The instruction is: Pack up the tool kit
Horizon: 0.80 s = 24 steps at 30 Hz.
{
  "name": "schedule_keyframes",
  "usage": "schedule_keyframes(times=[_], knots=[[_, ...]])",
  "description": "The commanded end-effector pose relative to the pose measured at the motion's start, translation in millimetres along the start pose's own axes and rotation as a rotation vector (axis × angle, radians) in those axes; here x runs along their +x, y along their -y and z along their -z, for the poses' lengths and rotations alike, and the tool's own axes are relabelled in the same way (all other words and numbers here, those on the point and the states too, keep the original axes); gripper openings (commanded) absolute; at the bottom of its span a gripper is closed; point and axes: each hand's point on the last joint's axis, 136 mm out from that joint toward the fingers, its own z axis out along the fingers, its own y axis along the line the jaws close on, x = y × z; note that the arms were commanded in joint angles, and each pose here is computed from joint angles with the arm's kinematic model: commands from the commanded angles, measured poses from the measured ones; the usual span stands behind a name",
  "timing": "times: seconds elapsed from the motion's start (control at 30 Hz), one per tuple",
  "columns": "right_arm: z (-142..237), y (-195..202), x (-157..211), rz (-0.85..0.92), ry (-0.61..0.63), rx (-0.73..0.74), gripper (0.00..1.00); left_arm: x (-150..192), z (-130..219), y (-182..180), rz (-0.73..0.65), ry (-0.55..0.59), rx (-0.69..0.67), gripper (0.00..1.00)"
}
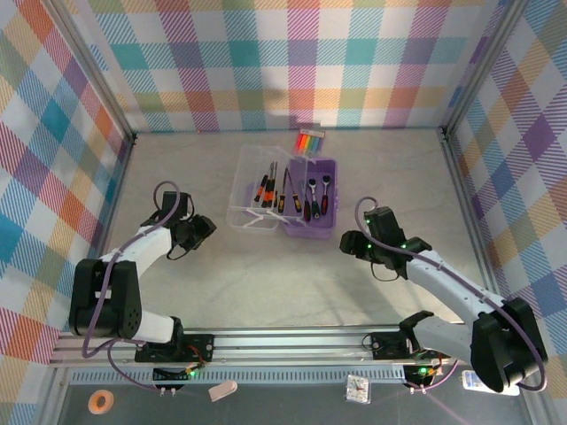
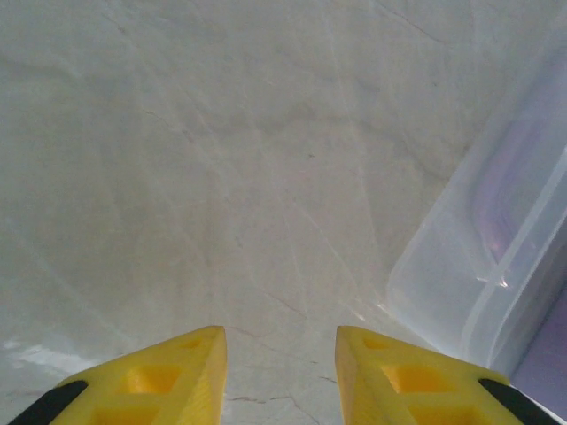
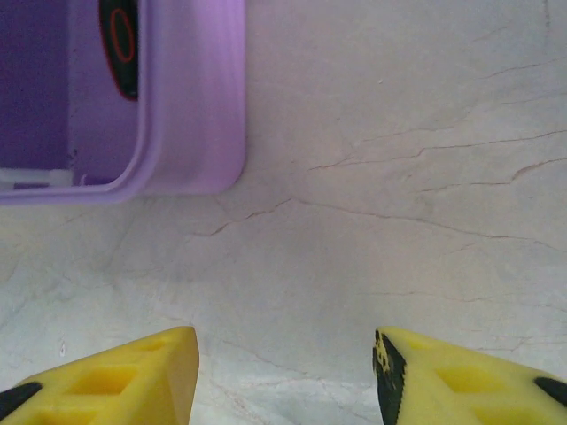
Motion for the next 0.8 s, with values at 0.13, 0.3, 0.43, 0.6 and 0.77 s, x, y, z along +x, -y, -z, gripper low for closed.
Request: schedule_keyframes(times=[0.13, 0.3, 0.43, 0.6, 0.77], knots=[[-3, -11, -17, -0.041, 0.002, -0.068, 0.52, -18, 14, 45, -0.100, 0.058, 0.191, 0.41], [-8, -12, -23, -0.079, -0.006, -0.101, 0.52, -27, 10, 59, -0.129, 0.049, 0.198, 0.44], [-12, -14, -28, -0.107, -0.021, -0.133, 0.51, -20, -2, 77, -0.174, -0.009, 0.225, 0.44], [-9, -18, -30, -0.118, -0.031, -0.155, 0.51, -15, -18, 79, -0.204, -0.042, 0.190, 0.43], [-2, -18, -33, -0.110, -0.017, -0.157, 0.52, -15, -37, 75, -0.204, -0.070, 0.169, 0.39]])
